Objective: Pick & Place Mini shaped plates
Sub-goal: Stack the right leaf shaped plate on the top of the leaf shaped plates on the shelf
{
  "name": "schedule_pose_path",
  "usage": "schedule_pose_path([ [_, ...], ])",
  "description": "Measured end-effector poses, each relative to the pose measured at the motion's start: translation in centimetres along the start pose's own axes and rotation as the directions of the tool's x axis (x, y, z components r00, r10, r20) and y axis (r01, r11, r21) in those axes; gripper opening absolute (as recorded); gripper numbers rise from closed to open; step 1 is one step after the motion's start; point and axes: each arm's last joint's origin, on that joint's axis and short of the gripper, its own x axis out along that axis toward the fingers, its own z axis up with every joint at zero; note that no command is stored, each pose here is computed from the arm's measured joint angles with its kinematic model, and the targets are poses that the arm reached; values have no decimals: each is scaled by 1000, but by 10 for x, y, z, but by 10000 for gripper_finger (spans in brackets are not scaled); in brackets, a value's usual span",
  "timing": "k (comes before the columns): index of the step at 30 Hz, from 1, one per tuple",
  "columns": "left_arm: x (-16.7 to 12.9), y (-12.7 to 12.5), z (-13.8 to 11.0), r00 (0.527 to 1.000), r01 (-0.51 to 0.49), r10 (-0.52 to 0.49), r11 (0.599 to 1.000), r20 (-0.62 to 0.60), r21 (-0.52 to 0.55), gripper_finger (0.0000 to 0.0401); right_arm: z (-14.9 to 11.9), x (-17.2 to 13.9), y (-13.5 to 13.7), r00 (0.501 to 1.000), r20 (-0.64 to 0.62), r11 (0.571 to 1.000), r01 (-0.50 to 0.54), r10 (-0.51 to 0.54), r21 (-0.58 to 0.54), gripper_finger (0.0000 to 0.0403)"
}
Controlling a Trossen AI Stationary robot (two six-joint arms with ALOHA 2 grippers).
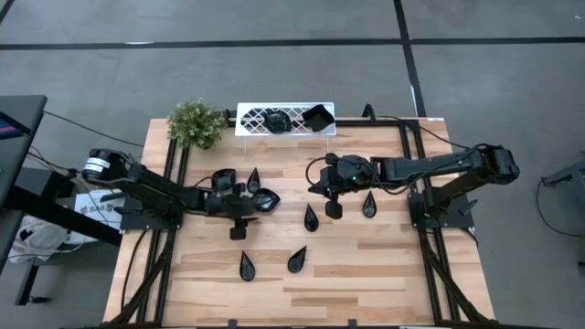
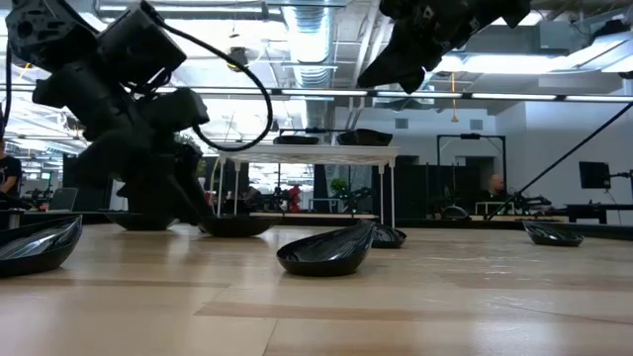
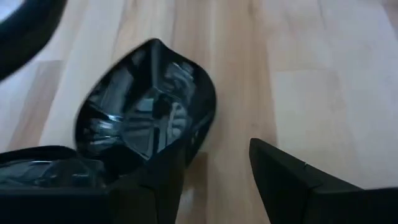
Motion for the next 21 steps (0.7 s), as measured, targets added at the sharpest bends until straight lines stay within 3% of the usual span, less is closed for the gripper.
schedule_pose_path([
  [6,-4,1,5,996,-78,78,997,35,-6,182,0,0,0,1000,0,1000,1,-1,0,1],
  [16,4,-2,-3,999,-34,35,996,-16,81,182,0,0,0,1000,0,1000,1,-1,3,1],
  [21,6,-1,-3,996,-89,90,994,-21,58,182,0,0,0,1000,0,1000,0,0,3,1],
])
